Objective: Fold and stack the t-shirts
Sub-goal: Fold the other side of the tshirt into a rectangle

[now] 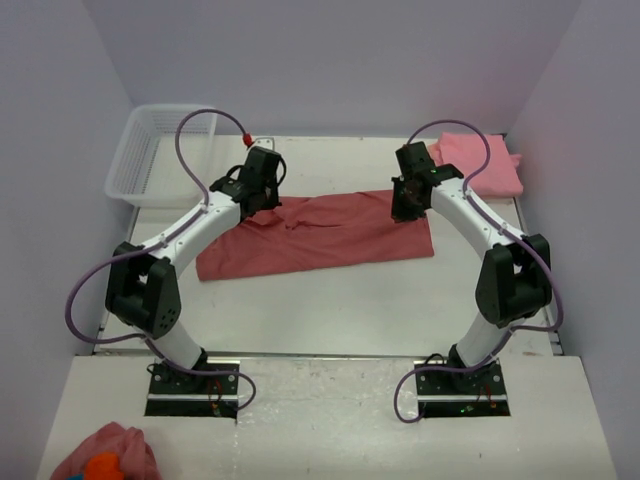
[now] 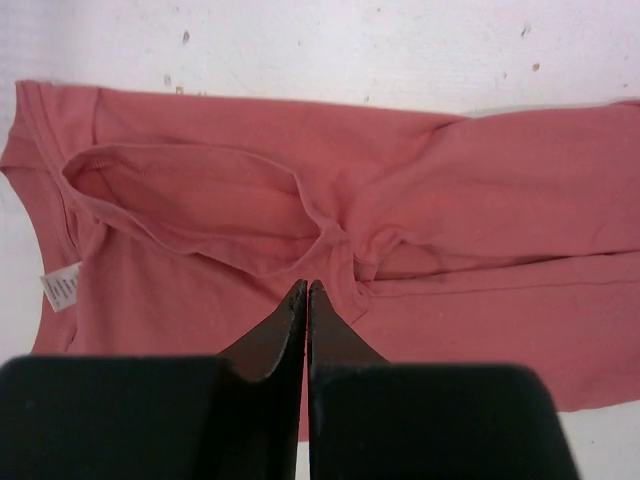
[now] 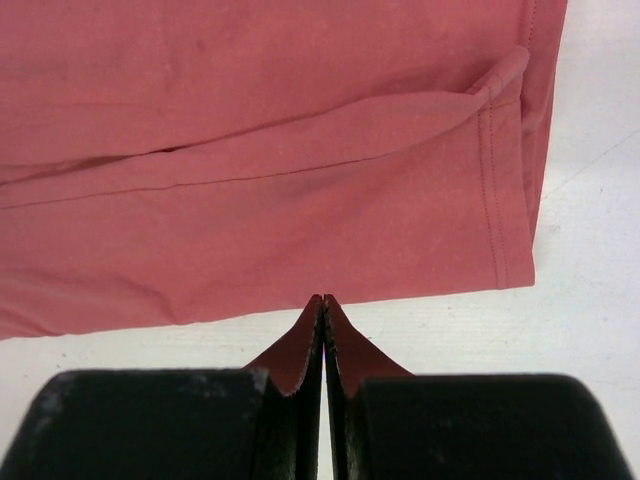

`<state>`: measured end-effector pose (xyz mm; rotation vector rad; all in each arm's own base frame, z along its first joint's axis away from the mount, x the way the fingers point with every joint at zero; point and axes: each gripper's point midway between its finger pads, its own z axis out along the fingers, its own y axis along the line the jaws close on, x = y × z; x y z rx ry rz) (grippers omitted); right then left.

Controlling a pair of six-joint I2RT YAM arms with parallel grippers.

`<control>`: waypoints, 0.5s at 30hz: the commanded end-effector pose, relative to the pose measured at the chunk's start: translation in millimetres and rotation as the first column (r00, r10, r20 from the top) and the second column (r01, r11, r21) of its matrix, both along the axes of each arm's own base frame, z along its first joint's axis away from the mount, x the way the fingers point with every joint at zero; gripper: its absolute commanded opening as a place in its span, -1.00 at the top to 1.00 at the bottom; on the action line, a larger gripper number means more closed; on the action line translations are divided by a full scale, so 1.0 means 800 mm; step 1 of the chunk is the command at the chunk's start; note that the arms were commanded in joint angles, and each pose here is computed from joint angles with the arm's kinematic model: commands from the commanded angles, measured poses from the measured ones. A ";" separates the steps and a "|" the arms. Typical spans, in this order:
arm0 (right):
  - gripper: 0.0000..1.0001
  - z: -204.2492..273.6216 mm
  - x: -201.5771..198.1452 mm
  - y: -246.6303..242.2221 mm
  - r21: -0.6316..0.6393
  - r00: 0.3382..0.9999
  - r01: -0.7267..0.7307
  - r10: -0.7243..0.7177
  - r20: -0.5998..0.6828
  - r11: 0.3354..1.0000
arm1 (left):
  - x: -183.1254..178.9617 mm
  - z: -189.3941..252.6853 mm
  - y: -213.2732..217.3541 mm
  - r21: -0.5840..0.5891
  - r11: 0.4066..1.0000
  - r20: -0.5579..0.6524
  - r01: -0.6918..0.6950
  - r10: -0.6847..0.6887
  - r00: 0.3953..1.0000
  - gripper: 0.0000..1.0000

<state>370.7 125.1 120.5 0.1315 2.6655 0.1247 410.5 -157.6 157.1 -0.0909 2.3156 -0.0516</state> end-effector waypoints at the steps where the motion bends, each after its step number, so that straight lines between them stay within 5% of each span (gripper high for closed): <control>1: 1.00 0.037 0.009 0.009 0.046 0.996 -0.017 0.013 0.089 0.999 | -0.026 -0.031 0.005 -0.003 1.000 -0.111 -0.012 0.011 0.994 1.00; 15: 1.00 0.043 0.010 0.002 0.010 0.995 -0.017 0.016 0.099 1.000 | -0.004 -0.090 -0.016 0.044 0.999 -0.297 -0.007 0.019 0.955 1.00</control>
